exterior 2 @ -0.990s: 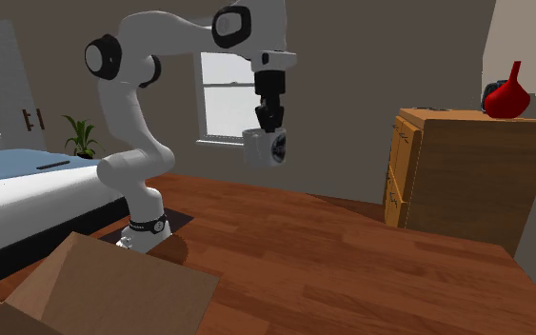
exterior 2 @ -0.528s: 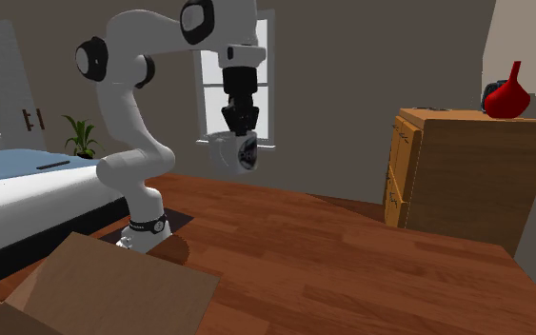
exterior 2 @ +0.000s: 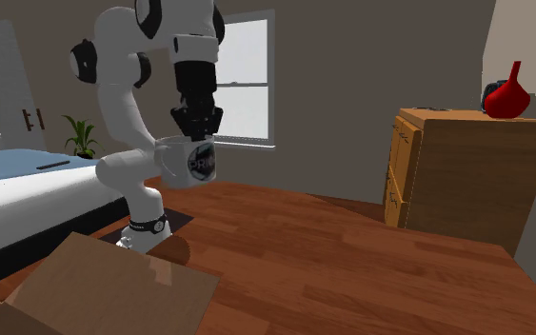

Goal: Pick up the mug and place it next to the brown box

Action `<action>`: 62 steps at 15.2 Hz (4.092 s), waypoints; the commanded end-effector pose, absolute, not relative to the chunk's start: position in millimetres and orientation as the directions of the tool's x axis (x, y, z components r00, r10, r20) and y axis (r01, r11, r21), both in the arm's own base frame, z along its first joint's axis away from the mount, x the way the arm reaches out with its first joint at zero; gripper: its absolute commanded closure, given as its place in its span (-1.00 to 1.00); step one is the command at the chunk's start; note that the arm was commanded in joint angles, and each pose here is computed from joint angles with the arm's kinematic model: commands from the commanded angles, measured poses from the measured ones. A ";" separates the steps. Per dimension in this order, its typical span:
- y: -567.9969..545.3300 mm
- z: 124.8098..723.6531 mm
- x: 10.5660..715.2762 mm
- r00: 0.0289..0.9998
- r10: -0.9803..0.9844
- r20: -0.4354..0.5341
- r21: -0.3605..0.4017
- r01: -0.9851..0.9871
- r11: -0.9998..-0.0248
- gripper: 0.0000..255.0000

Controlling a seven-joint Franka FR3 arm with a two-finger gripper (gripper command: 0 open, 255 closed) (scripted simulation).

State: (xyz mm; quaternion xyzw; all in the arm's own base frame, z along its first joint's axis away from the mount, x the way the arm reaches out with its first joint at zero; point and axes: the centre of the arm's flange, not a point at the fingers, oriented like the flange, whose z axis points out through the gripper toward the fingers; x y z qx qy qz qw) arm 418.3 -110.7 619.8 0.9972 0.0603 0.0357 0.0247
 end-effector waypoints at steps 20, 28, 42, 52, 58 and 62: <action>-158.5 528.3 399.8 0.990 0.124 0.069 0.053 0.120 -0.991 1.00; -158.5 486.0 399.8 0.990 0.124 0.069 0.053 0.120 -0.991 1.00; -158.5 412.1 399.8 0.990 0.124 0.069 0.053 0.120 -0.991 1.00; -158.5 359.3 399.8 0.990 0.124 0.069 0.053 0.120 -0.991 1.00; -158.5 350.3 399.8 0.990 0.124 0.069 0.053 0.120 -0.991 1.00; -158.5 350.2 399.8 0.990 0.124 0.069 0.053 0.120 -0.991 -1.00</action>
